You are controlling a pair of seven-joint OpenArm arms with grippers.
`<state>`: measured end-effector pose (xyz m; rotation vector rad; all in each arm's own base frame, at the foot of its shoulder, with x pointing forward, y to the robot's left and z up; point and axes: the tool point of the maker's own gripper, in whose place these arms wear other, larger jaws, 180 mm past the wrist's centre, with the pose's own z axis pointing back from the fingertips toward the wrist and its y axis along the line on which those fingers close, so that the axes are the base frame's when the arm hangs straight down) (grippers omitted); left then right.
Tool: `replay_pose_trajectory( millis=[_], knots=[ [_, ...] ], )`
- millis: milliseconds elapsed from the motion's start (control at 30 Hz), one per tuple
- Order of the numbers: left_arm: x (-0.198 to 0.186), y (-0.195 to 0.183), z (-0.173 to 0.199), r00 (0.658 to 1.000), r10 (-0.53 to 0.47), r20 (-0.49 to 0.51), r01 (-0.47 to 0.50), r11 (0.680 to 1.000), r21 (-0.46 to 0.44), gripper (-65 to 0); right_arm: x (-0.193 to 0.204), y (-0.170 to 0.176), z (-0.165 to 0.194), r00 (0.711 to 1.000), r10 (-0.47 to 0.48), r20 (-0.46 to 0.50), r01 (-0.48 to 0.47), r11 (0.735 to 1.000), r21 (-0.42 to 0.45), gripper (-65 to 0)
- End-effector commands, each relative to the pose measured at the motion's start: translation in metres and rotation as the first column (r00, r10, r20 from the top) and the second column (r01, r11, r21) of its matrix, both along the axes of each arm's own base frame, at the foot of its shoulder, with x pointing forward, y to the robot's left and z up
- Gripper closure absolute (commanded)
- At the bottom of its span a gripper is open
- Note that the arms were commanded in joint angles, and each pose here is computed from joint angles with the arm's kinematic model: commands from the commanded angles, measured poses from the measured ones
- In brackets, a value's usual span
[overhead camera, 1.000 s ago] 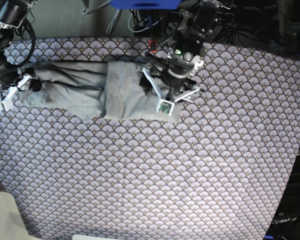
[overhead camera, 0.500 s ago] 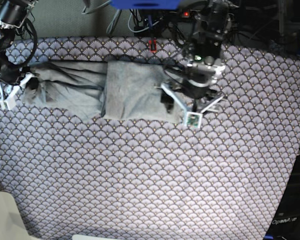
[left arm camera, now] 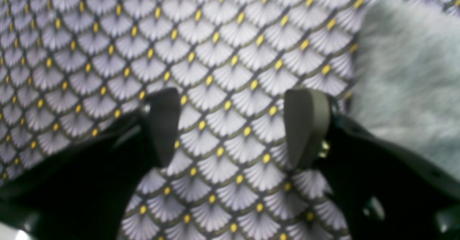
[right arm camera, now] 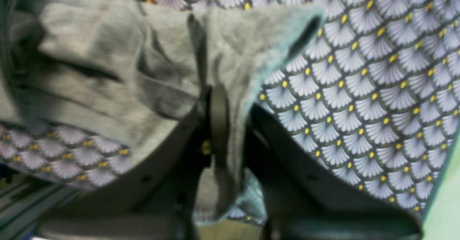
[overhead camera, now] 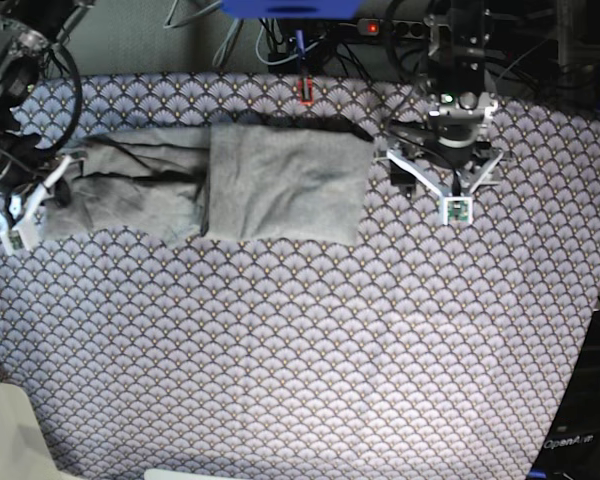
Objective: Fold the T-shirt properly
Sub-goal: 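Lift the strip end with the right gripper and fold it onto the stack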
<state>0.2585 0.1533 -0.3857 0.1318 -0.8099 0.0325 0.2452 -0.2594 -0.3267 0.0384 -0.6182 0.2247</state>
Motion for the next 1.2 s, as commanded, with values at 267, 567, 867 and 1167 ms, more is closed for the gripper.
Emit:
replay_pose_trajectory(
  millis=[267,567,867,1167],
  knots=[
    [0.001,0.035,0.011,0.995,0.087,0.041,-0.089,0.995,0.035,-44.5,0.023,0.085,0.003,0.989,0.126,0.075,-0.136,0.980,0.148,0.0],
    [-0.007,0.071,0.009,0.999,0.039,0.008,-0.040,0.996,0.078,-44.5,0.025,0.162,0.002,0.963,0.252,0.100,-0.269,0.926,0.263,0.0],
    [-0.020,0.119,-0.012,0.988,0.142,-0.057,-0.136,0.986,0.094,-44.5,0.020,0.230,0.011,0.916,0.374,0.141,-0.400,0.851,0.340,0.0],
    [-0.026,0.123,-0.017,0.985,0.153,-0.074,-0.146,0.985,0.094,-44.5,0.024,0.280,0.032,0.840,0.499,0.212,-0.542,0.769,0.339,0.0]
  ],
)
